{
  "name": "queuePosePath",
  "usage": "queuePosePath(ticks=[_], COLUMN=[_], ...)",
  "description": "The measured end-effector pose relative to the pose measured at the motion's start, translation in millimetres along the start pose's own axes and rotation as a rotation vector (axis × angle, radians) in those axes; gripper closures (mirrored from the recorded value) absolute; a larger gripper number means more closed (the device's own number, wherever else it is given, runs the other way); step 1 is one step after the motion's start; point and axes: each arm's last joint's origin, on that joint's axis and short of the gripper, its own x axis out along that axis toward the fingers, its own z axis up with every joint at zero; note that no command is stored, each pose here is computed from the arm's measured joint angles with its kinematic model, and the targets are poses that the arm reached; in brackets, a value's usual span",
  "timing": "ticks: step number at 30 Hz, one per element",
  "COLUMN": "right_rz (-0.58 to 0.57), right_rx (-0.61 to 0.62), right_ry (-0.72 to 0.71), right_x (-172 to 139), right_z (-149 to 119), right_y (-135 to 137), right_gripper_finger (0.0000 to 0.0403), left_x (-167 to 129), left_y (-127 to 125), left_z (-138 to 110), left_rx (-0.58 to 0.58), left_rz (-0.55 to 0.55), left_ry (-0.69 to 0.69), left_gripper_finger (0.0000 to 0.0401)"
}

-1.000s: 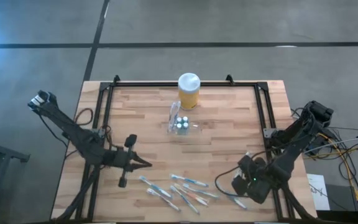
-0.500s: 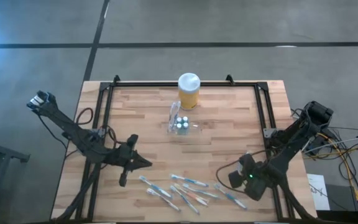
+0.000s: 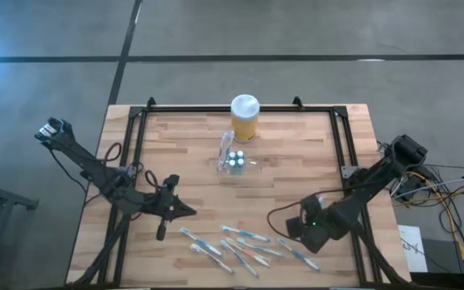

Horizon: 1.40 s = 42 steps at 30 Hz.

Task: Pick & Place toothbrushing station
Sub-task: Put the blue toothbrush into the transparent organizer

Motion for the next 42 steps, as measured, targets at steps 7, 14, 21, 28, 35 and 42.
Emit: queuePosePath(ticks=[7,14,21,28,35,42], right_rz=[-0.164,-0.216,-0.195,-0.188,-0.166,-0.145], right_rx=[0.020,0.030,0.027,-0.095,-0.234,-0.244], right_ry=[0.041,0.013,0.019,0.061,0.059,0.052], right_x=[-11.8,12.1,46.6,58.0,53.9,53.4], right_z=[-2.3,0.9,8.1,17.3,16.9,16.4], right_y=[-9.9,-28.2,-47.8,-52.1,-44.4,-41.9], right_gripper_finger=[0.0129,0.0128,0.0129,0.0142,0.0207,0.0284], left_x=[0.0,0.0,0.1,0.1,0.1,0.1], left_y=[-0.1,-0.1,0.0,0.1,0.2,0.3], left_z=[-0.6,-0.6,-0.4,-0.2,-0.1,0.3], left_rx=[0.004,0.003,0.002,0.001,0.018,0.015], left_rz=[-0.001,-0.001,-0.001,0.000,0.002,0.008], left_ry=[0.006,0.005,0.004,0.002,0.001,-0.005], left_gripper_finger=[0.0386,0.0394,0.0386,0.0393,0.0389,0.0385])
